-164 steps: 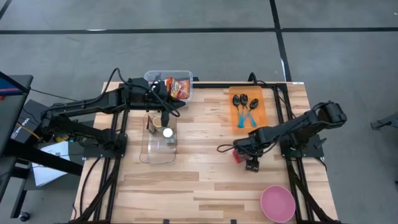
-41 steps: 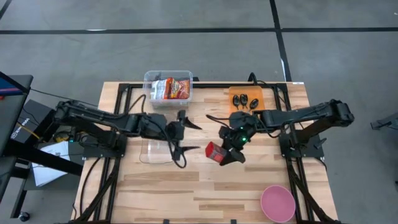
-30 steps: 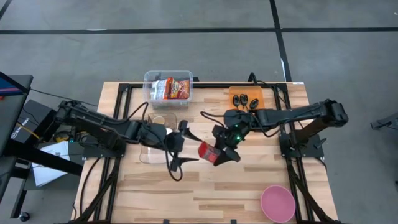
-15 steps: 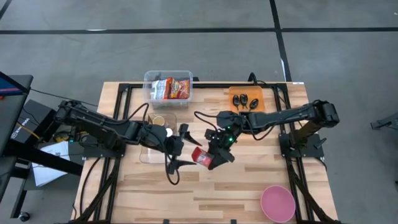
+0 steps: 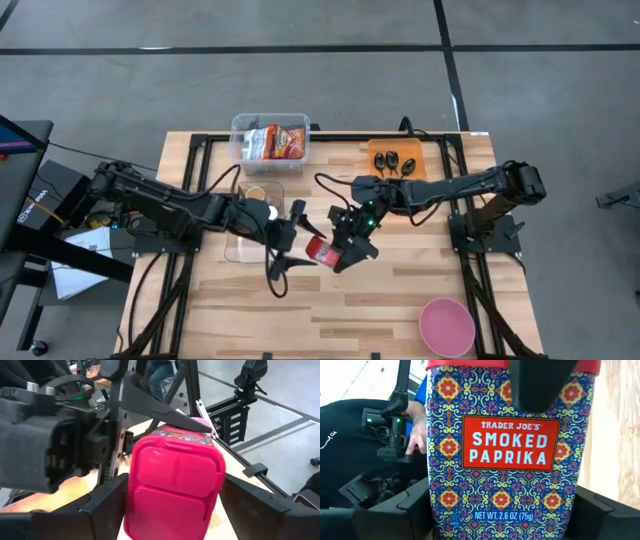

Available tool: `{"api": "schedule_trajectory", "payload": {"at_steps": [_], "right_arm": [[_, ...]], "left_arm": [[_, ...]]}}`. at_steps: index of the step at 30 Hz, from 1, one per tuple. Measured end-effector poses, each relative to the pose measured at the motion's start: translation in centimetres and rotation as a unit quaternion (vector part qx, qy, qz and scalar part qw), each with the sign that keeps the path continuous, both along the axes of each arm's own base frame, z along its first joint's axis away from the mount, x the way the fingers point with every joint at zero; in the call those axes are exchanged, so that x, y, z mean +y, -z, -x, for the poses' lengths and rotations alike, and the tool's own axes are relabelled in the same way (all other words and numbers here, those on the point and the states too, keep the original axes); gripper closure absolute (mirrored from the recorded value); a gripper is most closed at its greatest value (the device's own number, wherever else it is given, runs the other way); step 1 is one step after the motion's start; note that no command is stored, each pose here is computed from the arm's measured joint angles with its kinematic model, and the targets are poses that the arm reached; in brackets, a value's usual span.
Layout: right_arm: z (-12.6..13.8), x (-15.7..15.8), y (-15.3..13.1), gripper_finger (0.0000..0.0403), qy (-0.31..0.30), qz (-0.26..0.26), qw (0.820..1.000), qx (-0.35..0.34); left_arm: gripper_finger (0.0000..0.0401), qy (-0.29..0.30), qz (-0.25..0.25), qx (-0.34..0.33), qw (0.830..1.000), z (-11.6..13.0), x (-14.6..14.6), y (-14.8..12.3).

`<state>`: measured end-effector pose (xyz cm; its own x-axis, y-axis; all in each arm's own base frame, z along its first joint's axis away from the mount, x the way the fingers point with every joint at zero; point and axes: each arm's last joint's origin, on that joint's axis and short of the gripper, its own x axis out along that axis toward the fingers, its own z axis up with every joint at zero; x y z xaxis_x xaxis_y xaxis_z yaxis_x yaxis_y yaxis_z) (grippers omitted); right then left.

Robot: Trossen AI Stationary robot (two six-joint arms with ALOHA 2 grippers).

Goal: Pick & Place Food Item
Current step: Put the red seasoning can into the transparent bin

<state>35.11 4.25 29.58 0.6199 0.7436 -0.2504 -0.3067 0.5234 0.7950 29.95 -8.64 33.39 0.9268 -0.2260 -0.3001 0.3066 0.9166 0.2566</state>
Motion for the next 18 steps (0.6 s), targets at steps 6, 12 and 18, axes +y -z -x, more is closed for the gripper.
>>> {"api": "schedule_trajectory", "payload": {"at_steps": [6,12,18], "right_arm": [[0.00,0.02,-0.01,0.0106,0.000,-0.001,1.000,0.001],[0.01,0.02,-0.04,0.0106,-0.004,-0.003,1.000,0.000],[-0.03,0.04,-0.14,0.0083,-0.005,-0.002,1.000,-0.010]], "left_arm": [[0.0153,0.002,0.000,-0.004,1.000,-0.03,-0.02,-0.07],[0.0185,0.003,-0.010,-0.009,1.000,-0.03,-0.01,-0.12],[0.0181,-0.001,-0.009,-0.011,1.000,-0.02,0.02,-0.20]]}}
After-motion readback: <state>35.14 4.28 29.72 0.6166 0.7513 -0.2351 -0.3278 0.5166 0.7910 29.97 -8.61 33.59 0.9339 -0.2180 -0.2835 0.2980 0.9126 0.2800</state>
